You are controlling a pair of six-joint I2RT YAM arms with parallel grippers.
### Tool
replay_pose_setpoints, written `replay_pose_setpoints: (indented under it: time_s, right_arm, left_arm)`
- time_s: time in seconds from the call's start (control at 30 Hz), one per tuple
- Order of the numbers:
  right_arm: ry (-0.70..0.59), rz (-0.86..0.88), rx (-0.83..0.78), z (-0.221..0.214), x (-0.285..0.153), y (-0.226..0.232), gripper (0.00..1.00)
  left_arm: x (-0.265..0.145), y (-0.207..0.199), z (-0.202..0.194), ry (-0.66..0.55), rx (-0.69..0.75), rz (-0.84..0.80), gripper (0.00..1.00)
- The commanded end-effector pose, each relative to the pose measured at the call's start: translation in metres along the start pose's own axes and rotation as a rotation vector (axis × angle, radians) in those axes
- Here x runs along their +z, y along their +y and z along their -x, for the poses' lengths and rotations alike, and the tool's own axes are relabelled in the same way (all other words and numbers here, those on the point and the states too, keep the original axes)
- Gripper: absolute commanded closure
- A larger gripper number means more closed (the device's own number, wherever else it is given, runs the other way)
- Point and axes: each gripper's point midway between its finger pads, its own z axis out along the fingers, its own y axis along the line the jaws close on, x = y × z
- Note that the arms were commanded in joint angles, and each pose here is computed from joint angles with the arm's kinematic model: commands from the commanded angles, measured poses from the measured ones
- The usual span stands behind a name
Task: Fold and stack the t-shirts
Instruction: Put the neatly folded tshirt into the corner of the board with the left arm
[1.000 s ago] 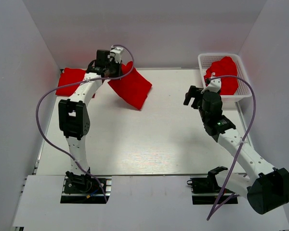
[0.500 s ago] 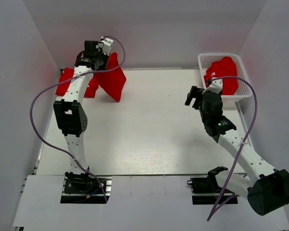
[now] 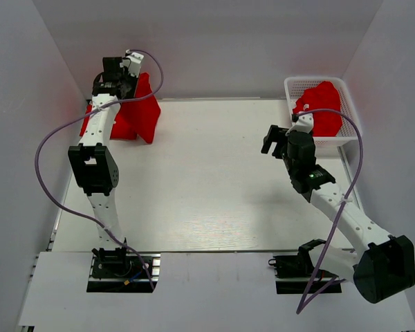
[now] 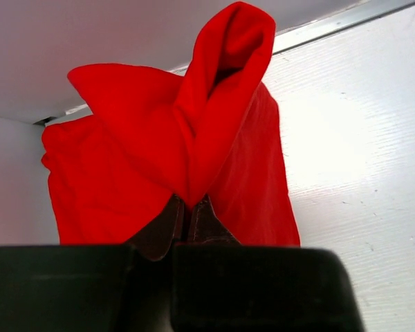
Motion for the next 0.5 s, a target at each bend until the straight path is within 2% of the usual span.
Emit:
replay_pose_setpoints:
  time_s: [0.0,0.27,0.47]
  right_arm:
    - [-0.044,0.055,0.036,0.021,0.000,0.014,0.10]
    - [-0.023,0.080,0.041,0.017,0.007,0.022,0.10]
    - [-0.025,0.085,0.053,0.019,0.006,0.024,0.10]
  left_arm:
    - [-0.036,0.022,0.053,-0.147,0.011,0.051,1.00]
    - [-0.062,0.041,0.077,-0.222,0.009,0.097,1.00]
    - [-0.069,0.055,0.079,-0.243,0.002,0.109,1.00]
